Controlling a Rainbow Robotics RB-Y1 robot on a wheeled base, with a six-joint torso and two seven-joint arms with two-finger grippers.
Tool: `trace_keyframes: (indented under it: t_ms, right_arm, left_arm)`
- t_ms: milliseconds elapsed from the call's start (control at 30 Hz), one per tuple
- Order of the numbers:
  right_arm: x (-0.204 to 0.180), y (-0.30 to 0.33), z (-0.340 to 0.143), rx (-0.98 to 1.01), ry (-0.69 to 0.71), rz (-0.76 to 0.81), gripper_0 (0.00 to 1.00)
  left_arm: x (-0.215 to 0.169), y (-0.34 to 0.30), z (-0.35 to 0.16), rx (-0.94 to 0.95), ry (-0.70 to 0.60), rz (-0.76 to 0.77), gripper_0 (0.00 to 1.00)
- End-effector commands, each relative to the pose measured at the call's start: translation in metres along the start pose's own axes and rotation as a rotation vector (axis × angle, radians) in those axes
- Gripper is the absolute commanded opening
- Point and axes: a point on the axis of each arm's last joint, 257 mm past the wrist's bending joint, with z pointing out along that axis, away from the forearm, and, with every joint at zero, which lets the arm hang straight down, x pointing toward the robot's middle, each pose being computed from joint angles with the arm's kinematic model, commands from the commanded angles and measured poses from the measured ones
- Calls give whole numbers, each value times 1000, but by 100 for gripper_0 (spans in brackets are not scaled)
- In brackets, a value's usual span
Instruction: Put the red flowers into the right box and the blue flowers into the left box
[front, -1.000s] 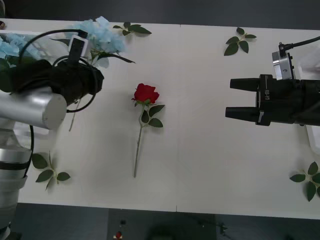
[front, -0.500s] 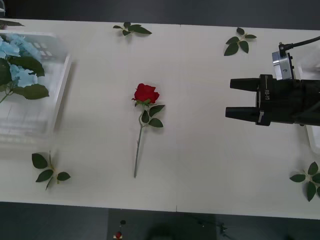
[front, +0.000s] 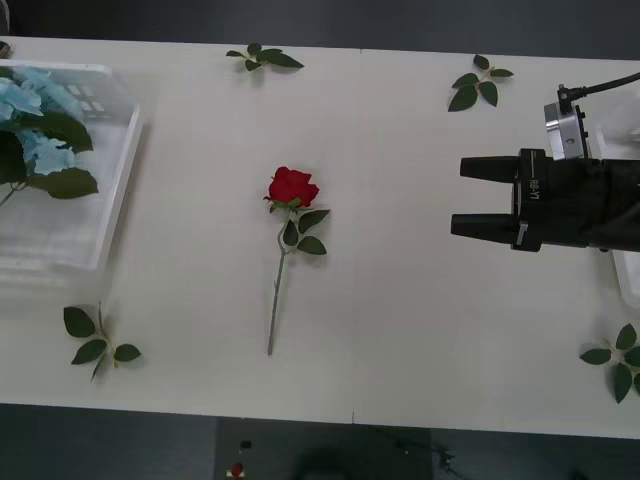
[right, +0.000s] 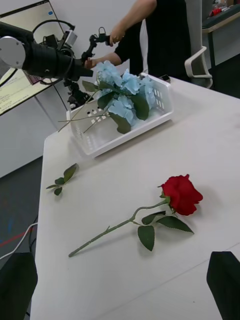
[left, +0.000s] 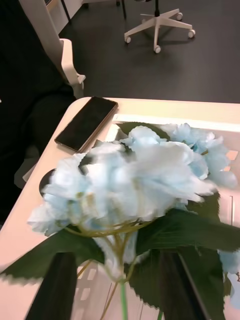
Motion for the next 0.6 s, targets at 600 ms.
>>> trace_keyframes:
  t_ms: [600]
  right_arm:
    - [-10, 3, -3, -6, 11, -39, 100]
  left_arm:
    - [23, -302, -109, 663, 170, 231, 100]
